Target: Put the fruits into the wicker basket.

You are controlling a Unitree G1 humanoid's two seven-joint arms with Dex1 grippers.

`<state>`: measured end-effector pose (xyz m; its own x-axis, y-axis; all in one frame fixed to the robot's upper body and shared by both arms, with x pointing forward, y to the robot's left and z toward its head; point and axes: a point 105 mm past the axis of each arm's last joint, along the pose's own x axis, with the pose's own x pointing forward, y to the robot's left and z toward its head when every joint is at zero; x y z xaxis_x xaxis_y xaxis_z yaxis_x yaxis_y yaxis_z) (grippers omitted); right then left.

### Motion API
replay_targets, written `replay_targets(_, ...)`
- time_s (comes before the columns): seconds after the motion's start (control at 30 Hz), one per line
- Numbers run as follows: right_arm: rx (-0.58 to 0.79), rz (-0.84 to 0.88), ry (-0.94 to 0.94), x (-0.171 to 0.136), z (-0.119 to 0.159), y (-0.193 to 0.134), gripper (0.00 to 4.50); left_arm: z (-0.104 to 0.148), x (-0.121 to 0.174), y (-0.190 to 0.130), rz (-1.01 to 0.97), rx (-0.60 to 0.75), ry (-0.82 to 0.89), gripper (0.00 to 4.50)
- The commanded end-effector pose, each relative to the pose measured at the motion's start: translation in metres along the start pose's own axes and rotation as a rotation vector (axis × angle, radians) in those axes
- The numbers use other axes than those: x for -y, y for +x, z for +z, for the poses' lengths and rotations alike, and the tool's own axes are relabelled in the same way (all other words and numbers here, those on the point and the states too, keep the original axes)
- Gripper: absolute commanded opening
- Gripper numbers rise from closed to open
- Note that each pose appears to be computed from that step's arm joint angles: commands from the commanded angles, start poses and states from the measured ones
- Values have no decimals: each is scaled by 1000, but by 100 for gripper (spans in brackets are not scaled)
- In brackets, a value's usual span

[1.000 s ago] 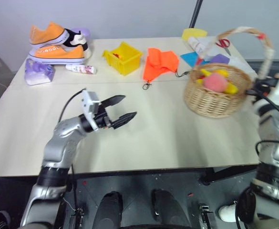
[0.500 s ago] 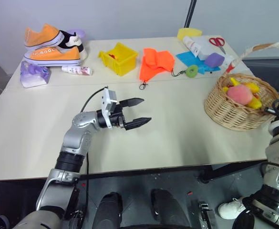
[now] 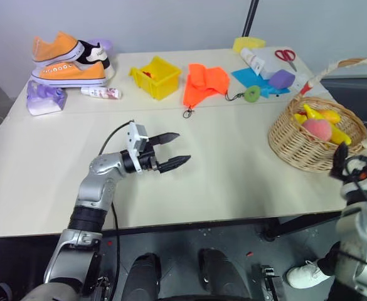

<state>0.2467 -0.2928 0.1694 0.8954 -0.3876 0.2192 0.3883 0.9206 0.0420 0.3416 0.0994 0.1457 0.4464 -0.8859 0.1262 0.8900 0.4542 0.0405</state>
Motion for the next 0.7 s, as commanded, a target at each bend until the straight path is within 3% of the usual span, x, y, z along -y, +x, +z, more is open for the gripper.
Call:
replay_targets(0.03, 142, 329, 50, -65, 29, -13, 443, 13, -21, -25, 190, 23, 100, 450)
replay_targets(0.27, -2, 1025, -12, -153, -9, -29, 443, 19, -58, -96, 588, 9, 161, 450)
replay_targets(0.53, -13, 1272, -46, -179, -21, -10, 443, 33, -63, -162, 898, 27, 199, 450)
replay_targets(0.7, -8, 1337, -12, -194, -23, -8, 443, 36, -61, -181, 1023, 24, 207, 450)
